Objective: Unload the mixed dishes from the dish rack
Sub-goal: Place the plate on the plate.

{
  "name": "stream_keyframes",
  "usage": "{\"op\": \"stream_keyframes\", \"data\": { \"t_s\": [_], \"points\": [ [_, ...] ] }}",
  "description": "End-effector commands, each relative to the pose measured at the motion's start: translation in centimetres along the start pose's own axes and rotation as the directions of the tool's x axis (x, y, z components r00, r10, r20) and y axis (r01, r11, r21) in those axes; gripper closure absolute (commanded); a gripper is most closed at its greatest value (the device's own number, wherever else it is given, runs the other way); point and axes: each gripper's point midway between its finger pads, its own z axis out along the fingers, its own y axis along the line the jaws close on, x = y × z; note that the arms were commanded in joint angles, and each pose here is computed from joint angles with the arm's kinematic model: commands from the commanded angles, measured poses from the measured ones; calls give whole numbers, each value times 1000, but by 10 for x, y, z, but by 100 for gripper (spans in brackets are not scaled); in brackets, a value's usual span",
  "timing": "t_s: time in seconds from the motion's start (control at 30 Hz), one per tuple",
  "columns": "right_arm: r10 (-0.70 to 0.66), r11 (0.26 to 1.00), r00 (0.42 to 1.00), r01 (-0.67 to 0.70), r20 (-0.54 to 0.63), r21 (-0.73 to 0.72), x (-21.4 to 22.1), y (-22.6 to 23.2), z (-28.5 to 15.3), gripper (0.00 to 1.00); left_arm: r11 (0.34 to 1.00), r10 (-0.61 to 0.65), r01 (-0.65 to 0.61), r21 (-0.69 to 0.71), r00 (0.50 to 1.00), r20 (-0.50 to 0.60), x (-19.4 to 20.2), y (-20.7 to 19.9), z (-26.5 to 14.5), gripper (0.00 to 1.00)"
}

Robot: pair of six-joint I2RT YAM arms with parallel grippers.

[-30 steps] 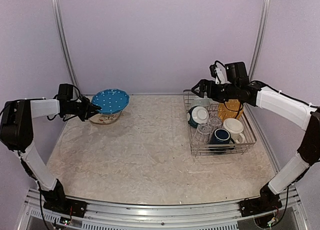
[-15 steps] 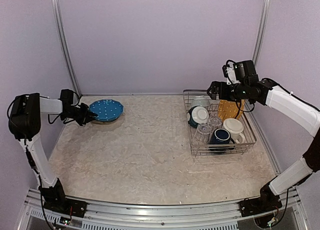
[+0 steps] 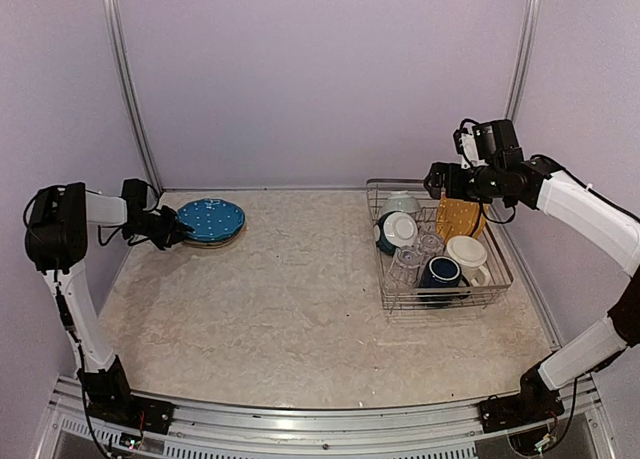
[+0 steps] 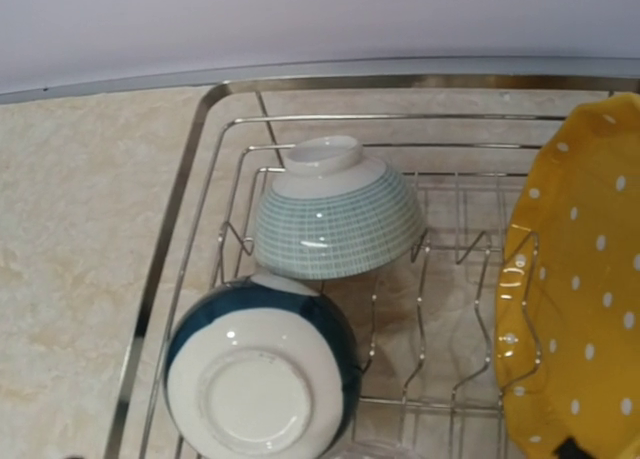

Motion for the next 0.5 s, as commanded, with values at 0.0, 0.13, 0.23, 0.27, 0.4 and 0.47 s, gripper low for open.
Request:
{"op": "stream_keyframes", "data": {
  "t_s": [0.0, 0.13, 0.23, 0.27, 0.4, 0.47],
  "points": [
    [-7, 999, 999, 5, 50, 33, -17, -8, -15, 0, 993, 95, -98, 66, 995, 38, -13, -25, -5, 98],
    [-20, 999, 997, 16, 74, 47, -23, -10, -17, 0, 995, 95, -96, 36, 995, 38, -12, -17, -4, 91],
    [-32, 999, 995, 28, 97, 40, -28, -9, -19, 0, 994, 102, -103, 25, 994, 33, -10, -14, -4, 84],
    [-38, 999, 994, 34, 106, 37, -30, -8, -20, 0, 994, 103, -104, 22, 994, 31, -9, -13, -4, 80],
    [-30, 998, 987, 21, 156, 57, -36, -13, -27, 0, 995, 97, -97, 0, 995, 31, -5, -3, -4, 68],
    [-28, 998, 984, 18, 174, 56, -38, -13, -32, 0, 995, 96, -96, -7, 995, 31, -4, -1, -5, 62]
  ]
}}
